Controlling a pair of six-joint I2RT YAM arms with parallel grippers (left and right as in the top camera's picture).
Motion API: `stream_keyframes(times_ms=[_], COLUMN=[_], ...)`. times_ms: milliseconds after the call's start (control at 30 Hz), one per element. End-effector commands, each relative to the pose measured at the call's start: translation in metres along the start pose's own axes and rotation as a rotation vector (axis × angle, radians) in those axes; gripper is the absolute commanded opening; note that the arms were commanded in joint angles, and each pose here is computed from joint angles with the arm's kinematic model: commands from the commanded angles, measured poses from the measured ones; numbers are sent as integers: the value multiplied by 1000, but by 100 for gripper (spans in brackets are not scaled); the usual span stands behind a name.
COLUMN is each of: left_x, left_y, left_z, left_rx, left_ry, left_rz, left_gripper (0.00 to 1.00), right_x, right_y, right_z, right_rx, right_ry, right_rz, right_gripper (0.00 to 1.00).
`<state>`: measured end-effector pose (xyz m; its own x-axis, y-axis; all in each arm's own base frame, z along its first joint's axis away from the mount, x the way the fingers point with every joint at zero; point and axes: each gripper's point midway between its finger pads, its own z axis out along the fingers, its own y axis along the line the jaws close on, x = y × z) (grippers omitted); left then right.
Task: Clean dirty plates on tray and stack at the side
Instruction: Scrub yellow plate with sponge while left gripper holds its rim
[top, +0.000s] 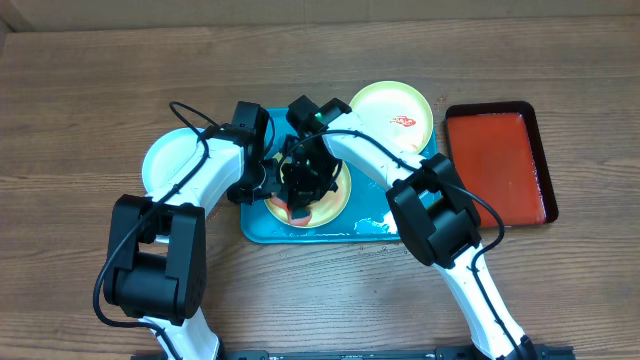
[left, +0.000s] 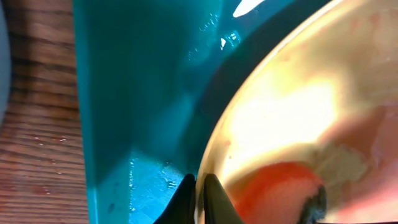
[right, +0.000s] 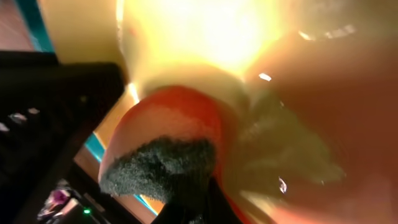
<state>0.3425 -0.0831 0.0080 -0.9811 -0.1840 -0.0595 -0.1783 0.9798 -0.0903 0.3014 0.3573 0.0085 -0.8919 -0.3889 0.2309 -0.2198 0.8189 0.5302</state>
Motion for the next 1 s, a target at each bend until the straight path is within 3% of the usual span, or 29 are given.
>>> stream_keyframes(times_ms=[0, 267, 433, 567, 667, 967], left_x=[5, 4, 4, 7, 10, 13], left_y=[9, 11, 10, 2, -5, -17], left_z=[8, 8, 8, 7, 6, 0], left_rx=[-2, 4, 7, 55, 106, 354], left_ry=[29, 31, 32, 51, 69, 128], left_rz=[-20, -28, -28, -11, 3, -47], left_gripper=[4, 4, 4, 4, 4, 4], right_x=[2, -12, -33, -68, -89, -75], right_y=[-52, -127, -143, -125, -89, -38], right_z=[-6, -58, -79, -72, -46, 2], right_rx=[297, 721, 841, 753, 552, 197], right_ry=[-30, -194, -326, -445, -443, -319], right_rz=[26, 194, 206, 139, -35, -103], right_gripper=[4, 4, 4, 4, 4, 4])
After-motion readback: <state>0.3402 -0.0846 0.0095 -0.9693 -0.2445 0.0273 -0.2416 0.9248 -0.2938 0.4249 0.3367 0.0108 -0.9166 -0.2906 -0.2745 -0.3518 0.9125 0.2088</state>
